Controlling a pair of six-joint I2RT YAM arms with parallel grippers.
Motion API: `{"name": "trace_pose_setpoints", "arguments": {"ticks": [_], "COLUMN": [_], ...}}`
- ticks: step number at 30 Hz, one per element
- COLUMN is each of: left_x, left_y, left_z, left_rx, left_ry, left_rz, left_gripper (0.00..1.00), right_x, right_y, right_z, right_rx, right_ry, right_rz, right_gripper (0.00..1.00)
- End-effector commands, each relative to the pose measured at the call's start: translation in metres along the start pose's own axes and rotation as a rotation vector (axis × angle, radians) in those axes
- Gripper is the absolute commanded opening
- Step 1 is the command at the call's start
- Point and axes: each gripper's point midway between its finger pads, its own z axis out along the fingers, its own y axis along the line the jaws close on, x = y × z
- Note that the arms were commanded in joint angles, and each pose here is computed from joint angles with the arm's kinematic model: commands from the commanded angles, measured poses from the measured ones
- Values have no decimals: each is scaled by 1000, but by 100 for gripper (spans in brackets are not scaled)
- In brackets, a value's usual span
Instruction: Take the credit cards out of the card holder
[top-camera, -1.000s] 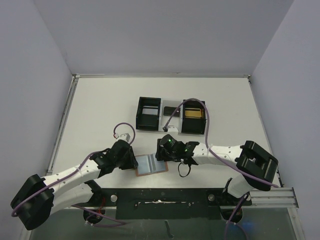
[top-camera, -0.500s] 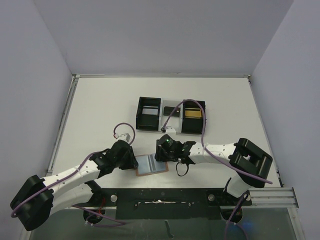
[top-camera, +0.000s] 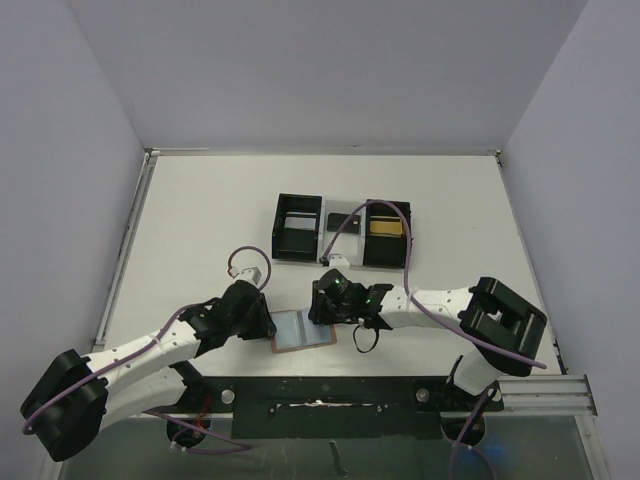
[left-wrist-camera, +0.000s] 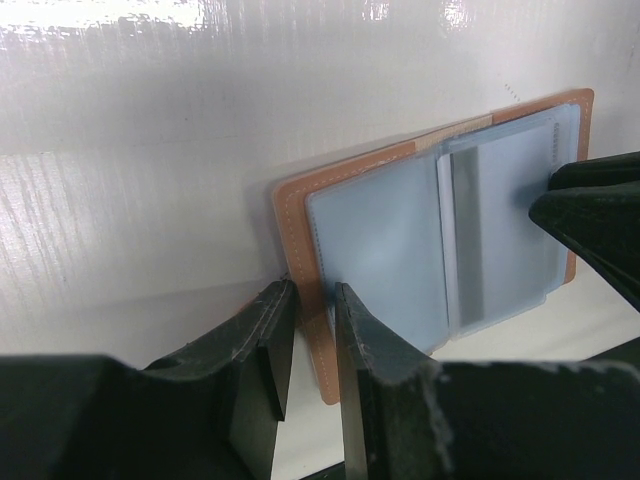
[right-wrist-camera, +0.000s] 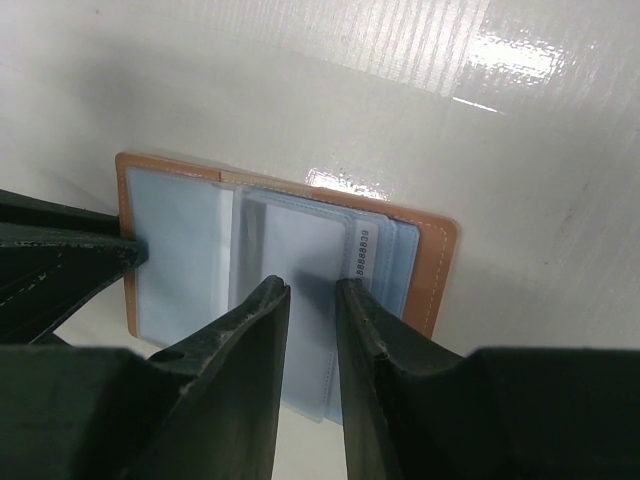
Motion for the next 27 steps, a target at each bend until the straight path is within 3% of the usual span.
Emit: {"name": "trace_pose_setpoints", "arguments": {"ticks": [1,10,16,27], "left_x": [-6,-8,-14,-25], "left_y": [-16,-22,-52,-63], "left_z": [1,1,-1,4], "left_rx": [67,95,242,260], "left_ry": [-21,-25,-41,-67], "left_rz": [8,5,-35,-77], "left_gripper": [22,22,22,22], "right_x": [-20,-25,-30,-29], "right_y": [36,50,70,84], "right_z": [-18,-32,-38,-28], "right_rx": [-140,-236,-321,-356], "right_ry": [-61,-85,-79,-44], "right_rz": [14,72,76,60], "right_gripper": [26,27,28,29]}}
